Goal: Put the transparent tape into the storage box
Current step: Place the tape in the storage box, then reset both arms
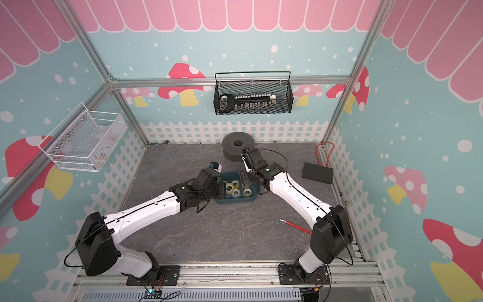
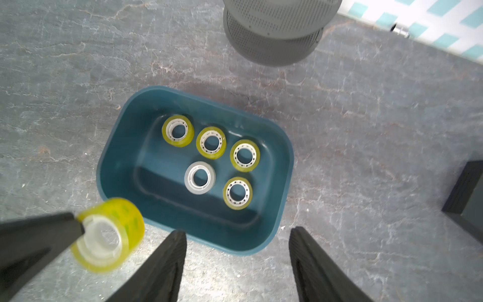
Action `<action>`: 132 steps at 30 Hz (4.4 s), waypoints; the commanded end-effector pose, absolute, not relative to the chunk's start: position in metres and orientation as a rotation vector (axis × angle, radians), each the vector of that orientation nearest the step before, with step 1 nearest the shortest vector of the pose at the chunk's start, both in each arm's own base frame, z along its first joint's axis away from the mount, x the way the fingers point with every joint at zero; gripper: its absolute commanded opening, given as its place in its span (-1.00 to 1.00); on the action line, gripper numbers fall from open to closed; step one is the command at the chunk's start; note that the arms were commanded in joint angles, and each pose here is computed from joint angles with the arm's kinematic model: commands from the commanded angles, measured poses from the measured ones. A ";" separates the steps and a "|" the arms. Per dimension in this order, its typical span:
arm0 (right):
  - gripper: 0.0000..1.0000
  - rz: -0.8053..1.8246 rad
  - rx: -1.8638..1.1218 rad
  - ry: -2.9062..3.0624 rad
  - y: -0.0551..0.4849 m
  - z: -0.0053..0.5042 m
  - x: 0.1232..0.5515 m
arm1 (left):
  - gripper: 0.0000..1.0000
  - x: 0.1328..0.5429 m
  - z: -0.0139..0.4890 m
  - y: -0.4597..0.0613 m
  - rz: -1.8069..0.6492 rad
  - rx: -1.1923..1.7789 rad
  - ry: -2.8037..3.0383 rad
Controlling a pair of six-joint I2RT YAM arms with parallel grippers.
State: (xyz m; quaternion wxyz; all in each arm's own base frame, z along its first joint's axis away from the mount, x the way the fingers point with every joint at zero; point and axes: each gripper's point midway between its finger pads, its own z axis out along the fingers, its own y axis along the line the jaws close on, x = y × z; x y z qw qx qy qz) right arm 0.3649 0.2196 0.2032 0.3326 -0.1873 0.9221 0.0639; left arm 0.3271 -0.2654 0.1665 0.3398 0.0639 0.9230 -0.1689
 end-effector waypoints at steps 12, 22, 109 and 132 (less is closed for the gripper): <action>0.76 0.241 -0.436 2.411 0.216 0.201 0.399 | -1.00 0.369 0.113 -0.246 -0.346 0.256 2.512; 0.97 0.255 -0.423 2.427 0.211 0.194 0.411 | -1.00 0.379 0.081 -0.245 -0.325 0.290 2.578; 0.97 -0.326 0.061 1.989 -0.016 0.158 0.424 | 0.98 0.379 0.194 -0.018 -0.001 -0.150 1.722; 0.98 -0.209 0.027 1.733 -0.030 0.140 0.384 | 0.98 0.379 0.152 -0.020 -0.127 0.017 1.608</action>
